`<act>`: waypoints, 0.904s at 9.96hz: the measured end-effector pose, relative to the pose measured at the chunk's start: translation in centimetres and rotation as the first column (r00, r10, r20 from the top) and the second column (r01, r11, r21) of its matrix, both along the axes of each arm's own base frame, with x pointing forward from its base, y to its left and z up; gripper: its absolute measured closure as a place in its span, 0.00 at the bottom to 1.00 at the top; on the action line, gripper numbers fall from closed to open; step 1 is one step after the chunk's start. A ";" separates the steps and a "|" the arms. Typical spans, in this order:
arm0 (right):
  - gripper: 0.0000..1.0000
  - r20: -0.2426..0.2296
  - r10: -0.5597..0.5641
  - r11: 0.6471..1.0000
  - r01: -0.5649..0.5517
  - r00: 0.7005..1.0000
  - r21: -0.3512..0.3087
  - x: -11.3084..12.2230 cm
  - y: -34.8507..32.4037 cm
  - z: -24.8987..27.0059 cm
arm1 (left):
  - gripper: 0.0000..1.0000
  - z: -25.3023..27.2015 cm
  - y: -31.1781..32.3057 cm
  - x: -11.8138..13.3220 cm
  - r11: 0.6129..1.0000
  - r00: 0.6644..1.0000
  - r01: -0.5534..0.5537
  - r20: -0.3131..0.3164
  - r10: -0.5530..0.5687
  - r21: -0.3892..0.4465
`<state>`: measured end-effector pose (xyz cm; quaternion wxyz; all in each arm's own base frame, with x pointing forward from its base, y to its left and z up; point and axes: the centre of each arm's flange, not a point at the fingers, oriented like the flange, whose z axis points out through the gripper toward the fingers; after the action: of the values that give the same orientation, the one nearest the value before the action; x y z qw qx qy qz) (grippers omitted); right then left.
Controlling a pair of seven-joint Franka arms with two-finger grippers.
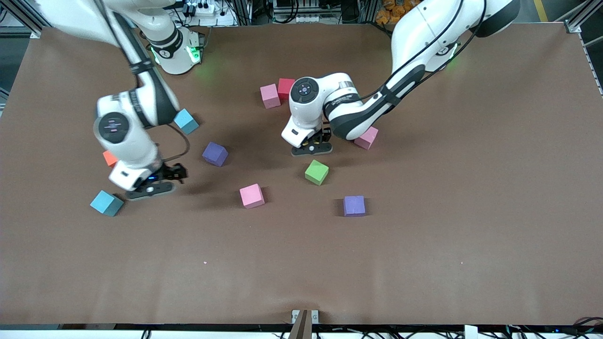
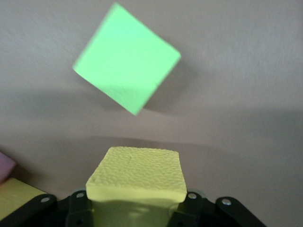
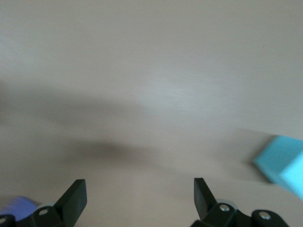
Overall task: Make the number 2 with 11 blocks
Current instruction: 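Reach the right gripper to the cyan cube while the left gripper carries yellow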
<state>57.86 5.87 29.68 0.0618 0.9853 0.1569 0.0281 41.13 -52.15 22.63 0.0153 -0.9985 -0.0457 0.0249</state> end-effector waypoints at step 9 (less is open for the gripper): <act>0.00 -0.020 0.265 0.964 -0.265 0.964 -0.032 -0.8 -16.3 -0.4 | 0.44 -4.3 -3.0 -4.5 0.999 0.999 0.033 -0.012 -0.033 0.018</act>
<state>57.10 -10.44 29.26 0.0730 0.9545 0.2881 0.0259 36.63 -55.11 18.36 0.0251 -0.9988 -0.0295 0.0300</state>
